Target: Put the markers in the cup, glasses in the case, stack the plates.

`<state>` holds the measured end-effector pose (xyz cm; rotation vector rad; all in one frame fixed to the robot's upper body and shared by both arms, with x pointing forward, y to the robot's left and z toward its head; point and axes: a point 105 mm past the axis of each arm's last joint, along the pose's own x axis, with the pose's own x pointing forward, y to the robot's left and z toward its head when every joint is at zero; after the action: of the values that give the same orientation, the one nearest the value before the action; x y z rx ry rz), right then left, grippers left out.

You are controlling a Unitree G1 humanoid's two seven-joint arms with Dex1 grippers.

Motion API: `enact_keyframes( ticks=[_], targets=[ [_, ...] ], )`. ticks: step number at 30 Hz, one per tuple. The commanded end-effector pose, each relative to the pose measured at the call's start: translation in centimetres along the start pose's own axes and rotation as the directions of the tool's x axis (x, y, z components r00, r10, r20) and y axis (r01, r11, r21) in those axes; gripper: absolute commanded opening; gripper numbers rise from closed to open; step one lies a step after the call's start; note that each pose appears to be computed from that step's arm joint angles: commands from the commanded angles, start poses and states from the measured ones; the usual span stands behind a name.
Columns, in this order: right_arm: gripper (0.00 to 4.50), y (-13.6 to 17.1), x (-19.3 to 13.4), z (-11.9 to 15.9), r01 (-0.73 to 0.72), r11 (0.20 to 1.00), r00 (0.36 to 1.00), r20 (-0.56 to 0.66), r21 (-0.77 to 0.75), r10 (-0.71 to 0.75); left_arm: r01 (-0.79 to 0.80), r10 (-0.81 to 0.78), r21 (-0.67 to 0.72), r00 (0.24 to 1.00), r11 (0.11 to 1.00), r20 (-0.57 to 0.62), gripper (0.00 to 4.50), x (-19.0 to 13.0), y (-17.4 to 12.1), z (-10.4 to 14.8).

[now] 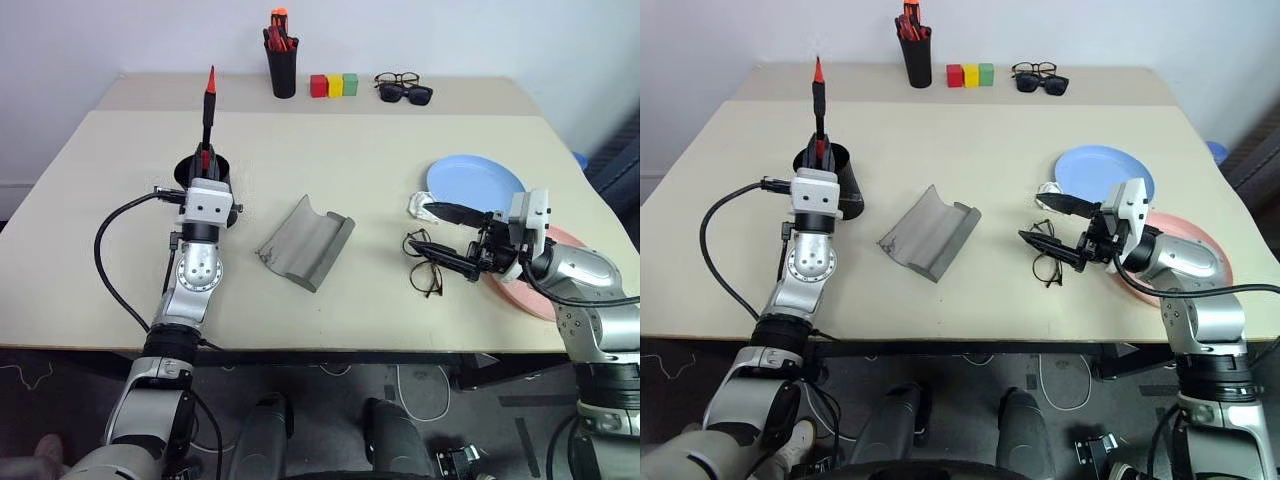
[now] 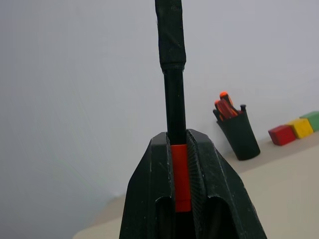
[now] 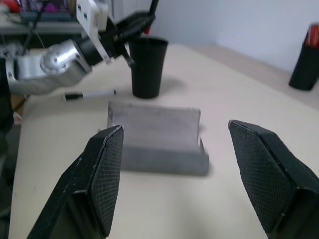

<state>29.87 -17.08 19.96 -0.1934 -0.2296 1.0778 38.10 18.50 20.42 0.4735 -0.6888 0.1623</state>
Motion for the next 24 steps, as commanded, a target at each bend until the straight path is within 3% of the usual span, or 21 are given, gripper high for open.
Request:
enact_keyframes(
  ticks=[1, 17, 22, 24],
  targets=[
    [3.42, -0.2, 0.1, 1.6, 0.003, 0.998, 0.999, 0.049, -0.058, 0.000, -0.039, 0.039, -0.015, 0.999, 0.999, 0.034, 0.05, 0.7, 1.0, 1.1],
    [3.42, -0.5, -0.3, 1.8, 0.026, 0.997, 0.999, 0.041, -0.067, -0.023, -0.028, 0.028, -0.036, 1.000, 0.999, -0.006, 0.05, -0.2, 0.7, 0.5],
    [3.42, -0.8, -0.5, 1.8, 0.039, 0.997, 0.999, 0.039, -0.066, -0.036, -0.029, 0.029, -0.044, 1.000, 0.999, -0.011, 2.09, -0.6, 0.9, 0.4],
    [3.42, -0.9, -0.6, 1.8, 0.045, 0.997, 0.998, 0.037, -0.066, -0.043, -0.025, 0.026, -0.047, 1.000, 0.999, 0.004, 2.09, -0.7, 0.9, 0.6]
  ],
)
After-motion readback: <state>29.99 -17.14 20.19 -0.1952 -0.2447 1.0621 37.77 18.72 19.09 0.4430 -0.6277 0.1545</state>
